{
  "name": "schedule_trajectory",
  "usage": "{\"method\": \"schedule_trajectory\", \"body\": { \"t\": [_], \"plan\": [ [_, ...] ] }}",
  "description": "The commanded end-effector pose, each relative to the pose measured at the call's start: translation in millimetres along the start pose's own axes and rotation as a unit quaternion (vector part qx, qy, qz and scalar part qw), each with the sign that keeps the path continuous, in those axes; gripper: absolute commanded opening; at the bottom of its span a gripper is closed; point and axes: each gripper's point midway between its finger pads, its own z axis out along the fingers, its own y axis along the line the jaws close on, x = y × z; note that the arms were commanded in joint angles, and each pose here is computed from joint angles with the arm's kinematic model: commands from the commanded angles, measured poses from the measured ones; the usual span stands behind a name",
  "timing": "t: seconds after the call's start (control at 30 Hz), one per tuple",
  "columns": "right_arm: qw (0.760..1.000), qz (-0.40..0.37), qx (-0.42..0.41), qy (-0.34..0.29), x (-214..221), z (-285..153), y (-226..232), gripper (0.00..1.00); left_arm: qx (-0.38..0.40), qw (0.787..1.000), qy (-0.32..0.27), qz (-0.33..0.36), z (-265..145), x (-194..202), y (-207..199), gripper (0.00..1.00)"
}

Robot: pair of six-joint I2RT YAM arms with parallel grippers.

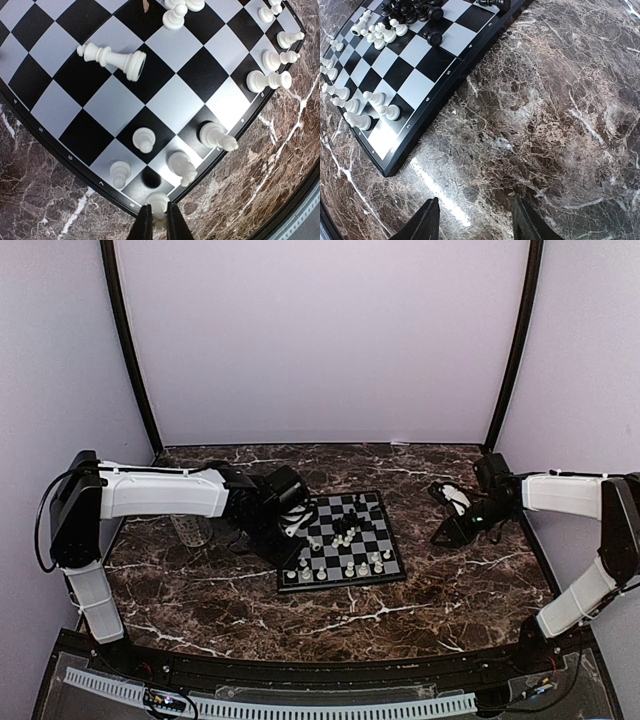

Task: Set up the chess pieces on the board
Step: Place the rook at a1.

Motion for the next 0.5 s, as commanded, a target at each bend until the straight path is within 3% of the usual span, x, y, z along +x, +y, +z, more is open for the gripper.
{"method": "schedule_trajectory", "body": {
  "t": [0.0,0.47],
  "plan": [
    [1.000,-0.003,-0.001,-0.011,-5,-7,2,0.51,-0.003,0.999,-0.036,0.000,-9,-12,-2,0.10],
    [1.000,-0.001,-0.002,-0.006,-3,-3,1,0.52,-0.010,1.000,-0.004,0.005,6,-2,2,0.10]
  ]
}}
